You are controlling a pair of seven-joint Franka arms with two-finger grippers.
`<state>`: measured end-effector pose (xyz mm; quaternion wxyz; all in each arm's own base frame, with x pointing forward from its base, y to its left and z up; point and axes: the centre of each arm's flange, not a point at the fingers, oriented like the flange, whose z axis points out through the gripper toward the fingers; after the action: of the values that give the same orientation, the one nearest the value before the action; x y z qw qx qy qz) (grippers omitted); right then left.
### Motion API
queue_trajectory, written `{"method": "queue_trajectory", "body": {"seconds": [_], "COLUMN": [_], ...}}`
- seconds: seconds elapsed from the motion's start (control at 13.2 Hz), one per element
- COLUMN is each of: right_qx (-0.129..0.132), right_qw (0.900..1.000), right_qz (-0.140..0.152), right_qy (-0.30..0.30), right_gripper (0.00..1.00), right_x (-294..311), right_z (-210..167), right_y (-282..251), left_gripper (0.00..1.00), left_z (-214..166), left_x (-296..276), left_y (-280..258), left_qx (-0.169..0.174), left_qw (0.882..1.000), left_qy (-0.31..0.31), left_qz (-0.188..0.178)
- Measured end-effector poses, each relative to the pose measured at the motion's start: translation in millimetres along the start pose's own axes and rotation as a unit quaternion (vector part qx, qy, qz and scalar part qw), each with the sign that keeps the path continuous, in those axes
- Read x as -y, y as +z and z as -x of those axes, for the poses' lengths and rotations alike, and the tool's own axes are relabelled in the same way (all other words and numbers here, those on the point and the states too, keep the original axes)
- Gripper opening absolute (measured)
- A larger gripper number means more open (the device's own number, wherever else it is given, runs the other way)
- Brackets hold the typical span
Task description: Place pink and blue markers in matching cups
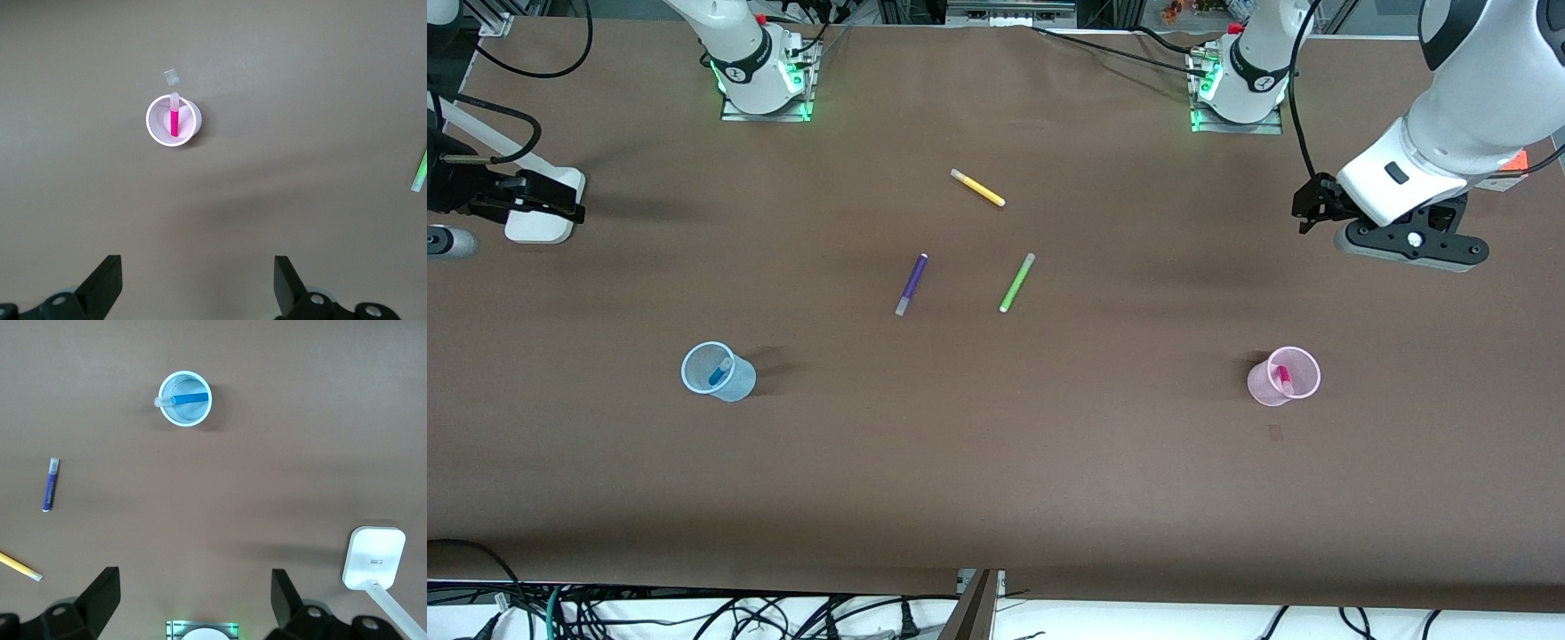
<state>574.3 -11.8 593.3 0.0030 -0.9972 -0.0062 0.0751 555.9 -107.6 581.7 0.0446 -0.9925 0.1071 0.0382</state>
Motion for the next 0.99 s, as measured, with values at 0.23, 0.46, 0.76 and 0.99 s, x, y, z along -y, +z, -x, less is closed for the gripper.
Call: {"method": "queue_trajectory", "body": {"seconds": [0.23, 0.46, 0.76, 0.99], "right_qx": [0.002, 0.001, 0.000, 0.000], "right_qw": [1.000, 1.000, 1.000, 1.000], "right_qz": [0.000, 0.000, 0.000, 0.000], "right_qy": [-0.002, -0.003, -0.004, -0.004], "right_gripper": [1.00, 1.00, 1.00, 1.00], "right_x": [2, 3, 4, 4], "right_z": [-2, -2, -2, -2], "right_y": [2, 2, 1, 1], "left_gripper": [1.00, 1.00, 1.00, 1.00], "left_z": [9, 14, 13, 12], "left_x": [25, 26, 23, 23], "left_y": [-13, -20, -19, -18], "left_qx": [-0.013, -0.020, -0.019, -0.019], "left_qw": [0.999, 0.999, 0.999, 0.999], "left_qy": [-0.009, -0.008, -0.005, -0.005], "left_qz": [0.032, 0.035, 0.035, 0.035]}}
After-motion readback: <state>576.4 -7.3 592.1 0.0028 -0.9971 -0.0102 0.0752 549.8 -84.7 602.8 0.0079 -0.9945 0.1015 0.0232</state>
